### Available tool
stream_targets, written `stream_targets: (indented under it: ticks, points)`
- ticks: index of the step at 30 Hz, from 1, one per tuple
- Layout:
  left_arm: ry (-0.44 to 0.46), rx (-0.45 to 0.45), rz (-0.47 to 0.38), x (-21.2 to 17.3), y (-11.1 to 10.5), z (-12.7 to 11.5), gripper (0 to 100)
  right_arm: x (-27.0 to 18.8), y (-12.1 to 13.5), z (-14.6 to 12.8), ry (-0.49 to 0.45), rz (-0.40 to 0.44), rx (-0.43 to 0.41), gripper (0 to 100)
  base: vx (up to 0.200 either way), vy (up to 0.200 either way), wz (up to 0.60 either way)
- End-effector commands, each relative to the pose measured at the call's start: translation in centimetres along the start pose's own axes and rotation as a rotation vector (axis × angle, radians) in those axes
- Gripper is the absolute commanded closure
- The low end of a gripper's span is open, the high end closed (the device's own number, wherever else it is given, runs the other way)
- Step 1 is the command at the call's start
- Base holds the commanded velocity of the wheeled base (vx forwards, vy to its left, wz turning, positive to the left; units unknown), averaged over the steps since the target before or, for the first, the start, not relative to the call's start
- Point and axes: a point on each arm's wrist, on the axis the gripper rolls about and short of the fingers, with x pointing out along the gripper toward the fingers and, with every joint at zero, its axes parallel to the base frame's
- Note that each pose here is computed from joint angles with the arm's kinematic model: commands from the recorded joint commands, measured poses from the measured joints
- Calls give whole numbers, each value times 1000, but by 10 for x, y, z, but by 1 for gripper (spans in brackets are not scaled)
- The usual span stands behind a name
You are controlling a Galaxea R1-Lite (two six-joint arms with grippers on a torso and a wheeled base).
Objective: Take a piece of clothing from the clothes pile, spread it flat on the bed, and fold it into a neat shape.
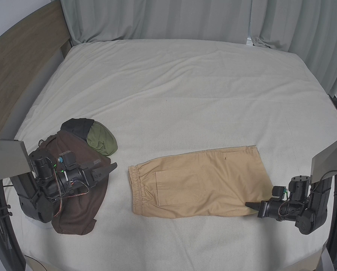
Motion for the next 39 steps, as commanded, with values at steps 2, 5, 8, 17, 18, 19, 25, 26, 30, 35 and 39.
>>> stream_targets:
  ticks: [2,5,8,17,18,19,25,26,30,35,39]
  points:
    - [0,1,0,0,0,0,0,1,0,-1,4,0,1,100,0,0,0]
    - [-2,1,-1,0,0,0,0,1,1,-2,7,-5,-1,0,0,0,0]
    - [-2,2,1,0,0,1,0,-4,3,-4,13,-27,1,0,0,0,0]
    - [-2,2,-2,0,0,1,0,-29,27,-26,124,-5,8,0,0,0,0]
    - [-2,2,-2,0,0,1,0,-31,30,-27,128,0,5,0,0,0,0]
    - [-2,2,-2,0,0,1,0,-34,34,-27,133,11,-1,0,0,0,0]
    - [-2,3,-2,0,0,1,0,-41,52,-21,125,137,-38,0,0,0,0]
    - [-2,3,-2,0,0,1,0,-41,52,-21,125,137,-38,0,0,0,0]
    - [-1,0,0,0,1,0,0,-45,61,-16,121,228,-65,0,0,0,0]
    - [2,-1,-1,0,0,-1,0,-50,66,-6,91,323,-91,0,0,0,0]
    - [9,-5,-4,1,0,-3,0,-56,66,7,50,407,-110,0,0,0,0]
